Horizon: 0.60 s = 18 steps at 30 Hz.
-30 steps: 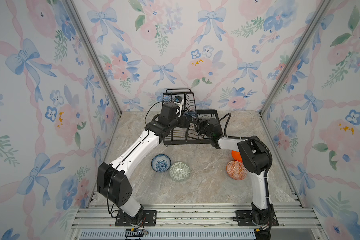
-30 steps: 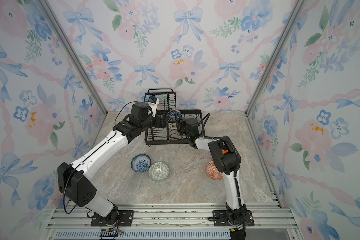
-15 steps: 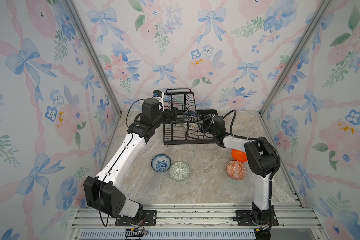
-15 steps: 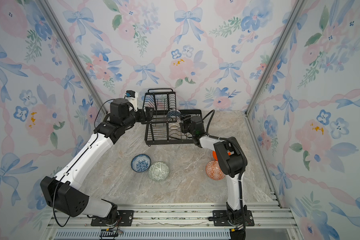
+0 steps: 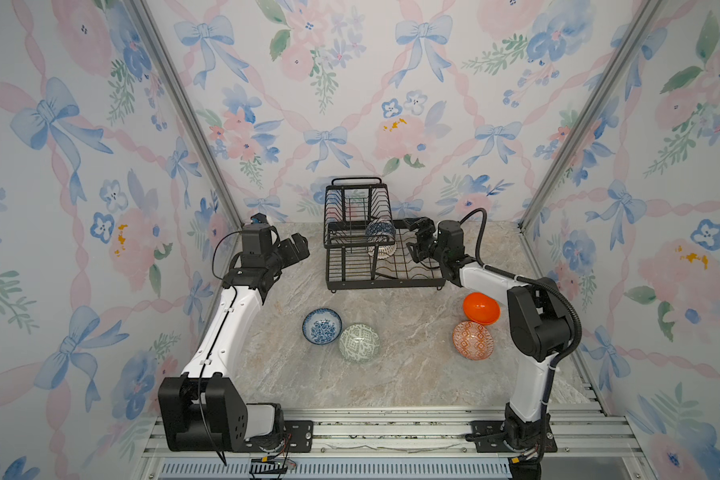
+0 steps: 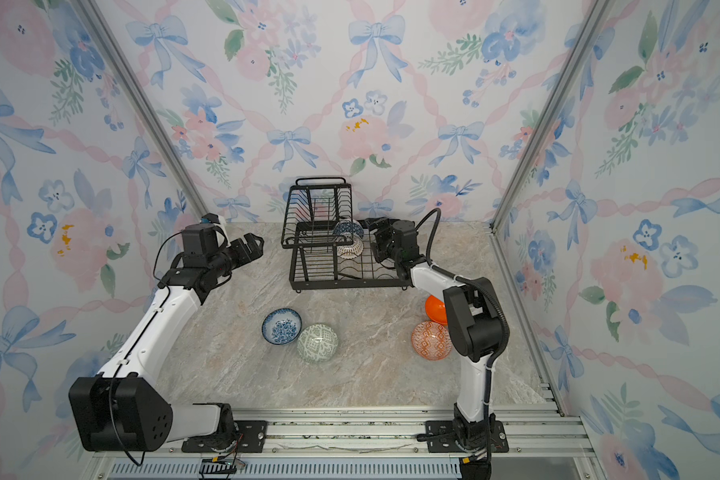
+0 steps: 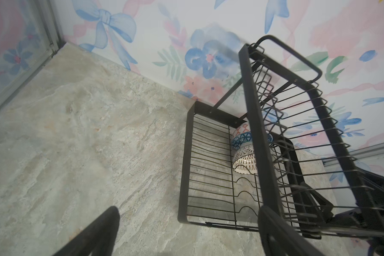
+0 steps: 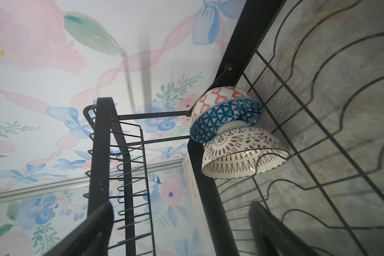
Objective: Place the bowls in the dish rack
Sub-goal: 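Raise the right gripper from the rack while the left lowers to the blue bowl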
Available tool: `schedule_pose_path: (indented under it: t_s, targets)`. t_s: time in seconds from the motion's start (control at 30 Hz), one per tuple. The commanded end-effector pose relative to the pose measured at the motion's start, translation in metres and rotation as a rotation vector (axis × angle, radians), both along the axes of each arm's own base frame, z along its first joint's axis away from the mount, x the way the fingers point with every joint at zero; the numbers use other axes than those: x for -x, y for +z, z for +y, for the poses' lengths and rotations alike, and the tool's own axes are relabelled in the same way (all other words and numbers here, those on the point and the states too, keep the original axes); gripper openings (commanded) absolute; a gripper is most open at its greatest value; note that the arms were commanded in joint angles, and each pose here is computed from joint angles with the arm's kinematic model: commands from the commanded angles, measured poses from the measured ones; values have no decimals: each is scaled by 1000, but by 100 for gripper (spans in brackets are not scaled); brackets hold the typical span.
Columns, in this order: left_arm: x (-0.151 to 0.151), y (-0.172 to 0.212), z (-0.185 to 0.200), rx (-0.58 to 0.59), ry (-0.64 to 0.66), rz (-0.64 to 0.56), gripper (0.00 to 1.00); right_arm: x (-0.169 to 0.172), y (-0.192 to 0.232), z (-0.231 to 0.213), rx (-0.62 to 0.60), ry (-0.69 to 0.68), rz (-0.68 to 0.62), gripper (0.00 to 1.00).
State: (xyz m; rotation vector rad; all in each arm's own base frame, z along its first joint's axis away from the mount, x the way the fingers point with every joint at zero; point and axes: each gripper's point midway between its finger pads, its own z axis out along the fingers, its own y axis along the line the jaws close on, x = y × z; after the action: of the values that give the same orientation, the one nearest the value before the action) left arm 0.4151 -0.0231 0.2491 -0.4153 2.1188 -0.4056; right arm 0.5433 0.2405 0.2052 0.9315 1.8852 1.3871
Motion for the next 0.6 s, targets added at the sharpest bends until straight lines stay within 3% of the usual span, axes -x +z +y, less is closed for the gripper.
schedule_pose_path:
  t_s: [0.0,0.23,0.43,0.57]
  targets:
    - [14,-25,-3,25,-13,66,98,3,43,-10,137,47,-68,97]
    - [46,-76,-3,-4,-31,220,98,16,97,-14,437,109,-223,97]
    - [71,-111,-9,-15,-76,356,96,39,140,6,711,199,-447,97]
    - [83,-125,-18,-14,-114,419,92,53,149,27,813,284,-565,97]
